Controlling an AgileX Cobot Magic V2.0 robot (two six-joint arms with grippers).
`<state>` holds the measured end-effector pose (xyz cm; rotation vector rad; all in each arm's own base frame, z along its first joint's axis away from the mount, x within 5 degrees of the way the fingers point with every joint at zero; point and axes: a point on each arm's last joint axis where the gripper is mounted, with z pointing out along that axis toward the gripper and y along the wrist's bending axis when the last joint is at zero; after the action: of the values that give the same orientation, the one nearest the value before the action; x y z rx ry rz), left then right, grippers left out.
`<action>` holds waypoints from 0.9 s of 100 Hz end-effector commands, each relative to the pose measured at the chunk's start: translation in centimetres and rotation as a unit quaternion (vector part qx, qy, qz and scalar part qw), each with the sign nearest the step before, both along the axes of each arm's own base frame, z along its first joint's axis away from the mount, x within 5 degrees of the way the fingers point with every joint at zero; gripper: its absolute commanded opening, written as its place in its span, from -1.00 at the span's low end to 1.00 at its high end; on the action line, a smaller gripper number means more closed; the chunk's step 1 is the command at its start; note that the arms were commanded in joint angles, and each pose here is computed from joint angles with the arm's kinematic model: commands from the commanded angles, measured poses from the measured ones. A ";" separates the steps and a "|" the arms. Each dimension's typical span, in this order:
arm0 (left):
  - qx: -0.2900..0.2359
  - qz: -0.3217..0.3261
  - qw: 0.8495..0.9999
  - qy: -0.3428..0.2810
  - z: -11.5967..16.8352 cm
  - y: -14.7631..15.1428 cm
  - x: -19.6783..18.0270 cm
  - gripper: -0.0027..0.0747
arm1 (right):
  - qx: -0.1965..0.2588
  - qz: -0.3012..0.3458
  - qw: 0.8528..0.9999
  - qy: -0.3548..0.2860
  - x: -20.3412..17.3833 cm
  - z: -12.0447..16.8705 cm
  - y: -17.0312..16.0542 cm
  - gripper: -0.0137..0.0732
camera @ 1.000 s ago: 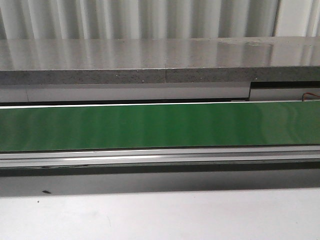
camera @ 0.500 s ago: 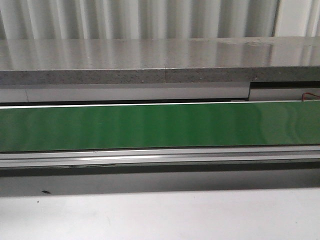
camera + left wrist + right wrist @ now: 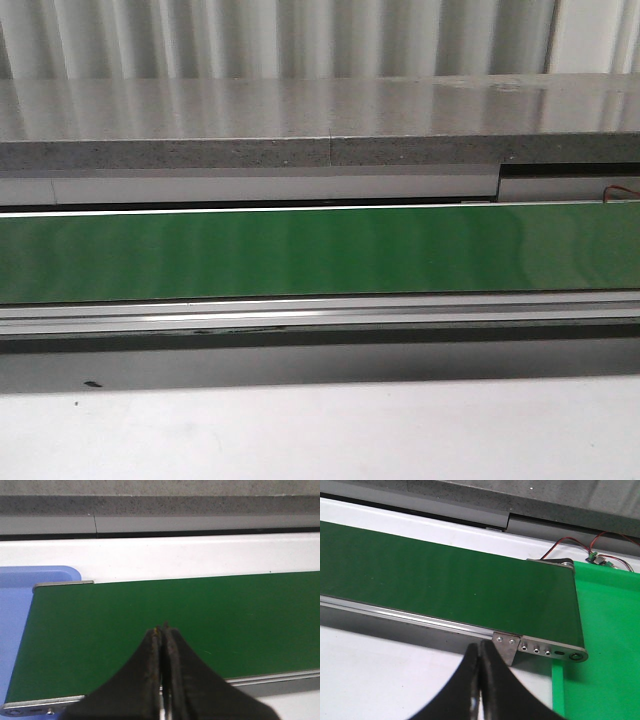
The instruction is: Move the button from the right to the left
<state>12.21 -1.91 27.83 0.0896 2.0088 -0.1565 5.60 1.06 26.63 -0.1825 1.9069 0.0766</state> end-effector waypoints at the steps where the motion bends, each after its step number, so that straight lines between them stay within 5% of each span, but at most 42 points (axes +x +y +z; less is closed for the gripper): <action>1: -0.021 0.002 0.997 -0.079 1.4 0.1 -1.0 -0.98 | -0.002 -0.005 0.999 -0.045 0.2 1.3 -0.1 -0.84; 55: -0.006 -0.001 0.976 -0.216 -1.9 1.0 -6.4 -0.99 | -0.002 -0.005 0.999 -0.045 0.2 1.3 -0.1 -0.84; 90: 0.032 0.029 0.967 -0.250 -7.6 1.5 -6.8 -0.99 | -0.002 -0.005 0.999 -0.045 0.2 1.3 -0.1 -0.84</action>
<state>5.58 -0.55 19.89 0.1038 1.6286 -0.0502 5.60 1.06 26.62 -0.1828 1.9070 0.0758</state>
